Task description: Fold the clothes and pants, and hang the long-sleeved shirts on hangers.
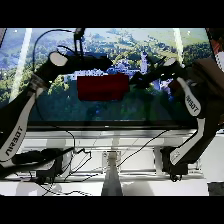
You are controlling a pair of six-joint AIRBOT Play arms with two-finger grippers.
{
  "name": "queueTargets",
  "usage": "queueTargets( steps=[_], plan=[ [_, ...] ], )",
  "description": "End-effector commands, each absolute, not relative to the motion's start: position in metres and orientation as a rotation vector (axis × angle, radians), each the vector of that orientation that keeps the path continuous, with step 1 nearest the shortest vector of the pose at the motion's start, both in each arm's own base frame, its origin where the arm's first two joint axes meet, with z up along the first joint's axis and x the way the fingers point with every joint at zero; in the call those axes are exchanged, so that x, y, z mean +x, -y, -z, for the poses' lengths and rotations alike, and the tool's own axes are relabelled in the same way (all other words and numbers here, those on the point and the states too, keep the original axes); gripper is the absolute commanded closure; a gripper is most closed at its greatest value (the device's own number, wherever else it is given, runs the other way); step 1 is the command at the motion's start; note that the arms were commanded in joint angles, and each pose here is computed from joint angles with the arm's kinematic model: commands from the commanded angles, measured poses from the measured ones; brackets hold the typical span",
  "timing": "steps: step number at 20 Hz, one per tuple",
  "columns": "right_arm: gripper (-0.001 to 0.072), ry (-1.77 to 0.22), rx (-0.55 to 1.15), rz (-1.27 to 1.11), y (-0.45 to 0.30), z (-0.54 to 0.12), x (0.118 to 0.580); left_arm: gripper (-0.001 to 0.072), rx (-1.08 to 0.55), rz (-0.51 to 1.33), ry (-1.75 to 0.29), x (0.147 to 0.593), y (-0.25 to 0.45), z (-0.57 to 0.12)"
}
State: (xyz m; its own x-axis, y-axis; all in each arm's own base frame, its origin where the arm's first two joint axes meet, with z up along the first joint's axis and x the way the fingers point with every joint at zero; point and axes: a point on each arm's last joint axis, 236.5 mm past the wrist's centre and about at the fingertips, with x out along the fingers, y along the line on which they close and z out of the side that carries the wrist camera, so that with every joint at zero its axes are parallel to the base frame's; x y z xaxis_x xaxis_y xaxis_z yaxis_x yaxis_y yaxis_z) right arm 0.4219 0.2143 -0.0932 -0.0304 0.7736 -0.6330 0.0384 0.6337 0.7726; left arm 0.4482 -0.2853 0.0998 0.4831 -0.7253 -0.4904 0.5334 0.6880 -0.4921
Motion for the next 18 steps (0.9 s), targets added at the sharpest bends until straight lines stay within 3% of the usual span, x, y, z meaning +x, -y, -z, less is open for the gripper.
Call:
queueTargets(
  steps=[1,4,5,6,7,8,10,14,18],
  plan=[
    [0.0148,-1.440,0.889,-0.726,-0.298,0.095,0.416,-0.0013,-0.298,0.765,-0.735,0.450,0.255,-0.113],
    [0.0167,-1.398,0.842,-0.713,-0.344,0.102,0.409,0.0007,-0.301,0.742,-0.734,0.454,0.237,-0.117],
    [0.0307,-1.381,0.827,-0.704,-0.352,0.104,0.409,0.0063,-0.279,0.732,-0.737,0.454,0.230,-0.115],
    [0.0524,-1.366,0.807,-0.710,-0.359,0.102,0.410,0.0142,-0.242,0.724,-0.743,0.453,0.224,-0.113],
    [0.0675,-1.349,0.790,-0.724,-0.361,0.097,0.415,0.0163,-0.207,0.721,-0.747,0.450,0.219,-0.113],
    [0.0691,-1.323,0.764,-0.739,-0.360,0.088,0.423,0.0169,-0.171,0.717,-0.743,0.447,0.215,-0.115],
    [0.0692,-1.238,0.697,-0.771,-0.351,0.058,0.445,0.0248,-0.095,0.701,-0.711,0.443,0.206,-0.128],
    [0.0692,-0.988,0.560,-0.755,-0.297,-0.043,0.496,0.0248,0.008,0.673,-0.613,0.429,0.191,-0.169],
    [0.0693,-0.718,0.417,-0.580,-0.189,-0.169,0.521,0.0248,0.019,0.675,-0.542,0.417,0.189,-0.201]
  ],
)
